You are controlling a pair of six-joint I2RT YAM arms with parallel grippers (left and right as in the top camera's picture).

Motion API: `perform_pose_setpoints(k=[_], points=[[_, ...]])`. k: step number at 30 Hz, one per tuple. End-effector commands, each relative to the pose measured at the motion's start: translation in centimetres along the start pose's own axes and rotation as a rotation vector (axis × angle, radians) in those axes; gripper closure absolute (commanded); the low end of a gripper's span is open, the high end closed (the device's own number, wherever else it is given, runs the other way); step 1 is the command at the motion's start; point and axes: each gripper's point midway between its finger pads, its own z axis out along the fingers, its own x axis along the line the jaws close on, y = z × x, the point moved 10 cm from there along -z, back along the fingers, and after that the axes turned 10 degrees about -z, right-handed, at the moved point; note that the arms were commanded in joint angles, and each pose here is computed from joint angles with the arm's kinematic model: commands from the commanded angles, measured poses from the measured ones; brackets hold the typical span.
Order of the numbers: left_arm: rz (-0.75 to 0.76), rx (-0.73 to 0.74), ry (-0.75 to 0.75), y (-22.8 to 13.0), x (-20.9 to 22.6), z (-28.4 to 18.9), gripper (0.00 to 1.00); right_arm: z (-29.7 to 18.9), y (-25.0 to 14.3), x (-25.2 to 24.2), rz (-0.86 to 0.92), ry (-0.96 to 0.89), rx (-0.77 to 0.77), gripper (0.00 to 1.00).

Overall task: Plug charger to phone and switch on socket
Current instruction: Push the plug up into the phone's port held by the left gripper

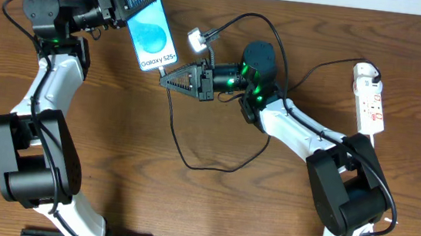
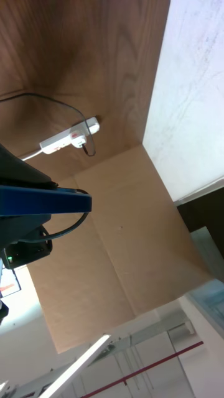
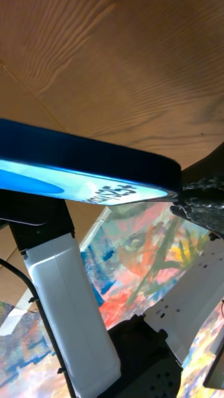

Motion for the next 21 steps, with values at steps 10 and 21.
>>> perform_pose_setpoints(k=[10, 21], points=[[0.068, 0.075, -0.008, -0.54, -0.82, 1.02, 0.93, -0.42, 1.02, -0.73, 0.048, -0.091, -0.109, 0.99], [0.068, 0.116, -0.003, -0.83, -0.78, 1.01, 0.93, -0.47, 1.21, -0.91, 0.047, -0.115, -0.136, 0.99]])
